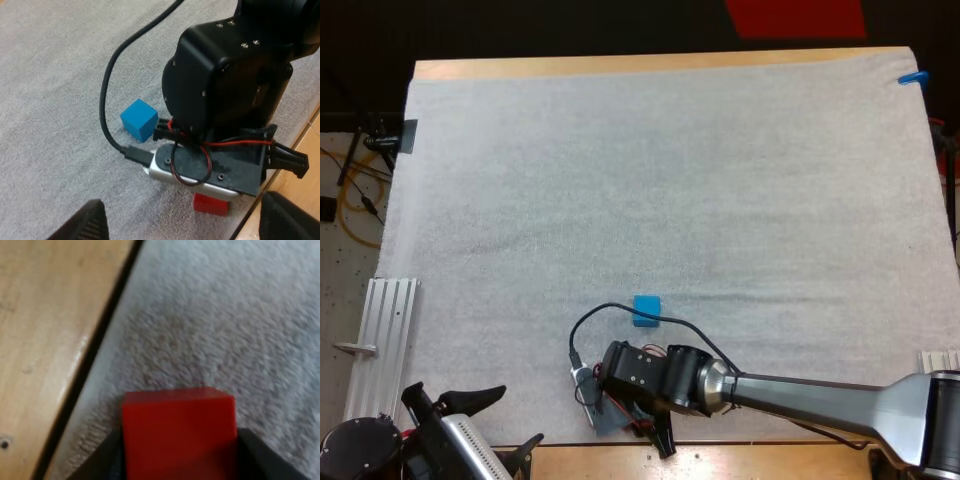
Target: Stack red cube on blue cube
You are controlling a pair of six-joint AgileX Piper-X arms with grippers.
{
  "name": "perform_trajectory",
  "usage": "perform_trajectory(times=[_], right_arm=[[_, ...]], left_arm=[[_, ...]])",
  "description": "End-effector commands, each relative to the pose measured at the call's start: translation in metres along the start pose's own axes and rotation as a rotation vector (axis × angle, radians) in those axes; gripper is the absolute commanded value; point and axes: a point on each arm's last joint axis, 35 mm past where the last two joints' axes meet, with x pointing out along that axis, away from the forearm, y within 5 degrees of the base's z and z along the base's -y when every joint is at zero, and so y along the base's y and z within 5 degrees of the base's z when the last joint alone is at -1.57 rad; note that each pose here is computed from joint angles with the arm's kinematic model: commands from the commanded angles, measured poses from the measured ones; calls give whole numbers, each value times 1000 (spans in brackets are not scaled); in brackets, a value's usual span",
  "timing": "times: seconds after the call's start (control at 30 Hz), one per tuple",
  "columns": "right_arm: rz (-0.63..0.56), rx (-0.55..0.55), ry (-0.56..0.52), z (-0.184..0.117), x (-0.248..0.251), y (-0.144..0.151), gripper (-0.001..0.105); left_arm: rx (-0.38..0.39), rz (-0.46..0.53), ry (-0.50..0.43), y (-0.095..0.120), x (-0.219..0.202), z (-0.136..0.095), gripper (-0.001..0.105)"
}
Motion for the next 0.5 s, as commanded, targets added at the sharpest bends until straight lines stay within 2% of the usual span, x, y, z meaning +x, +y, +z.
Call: perform_trajectory(times=[0.0, 0.2, 0.27, 0.47], right_arm=[[-39, 9, -12, 4, -13, -3, 24], [-168, 156, 33, -2, -43, -11, 24], [-228, 224, 77, -11, -51, -18, 24], [-297, 367, 147, -35, -70, -38, 24]], left_arm=[[-1, -14, 21, 0, 1, -2, 63], [-1, -14, 21, 0, 1, -2, 63], [-1, -14, 21, 0, 1, -2, 63], [-1, -14, 21, 0, 1, -2, 63]])
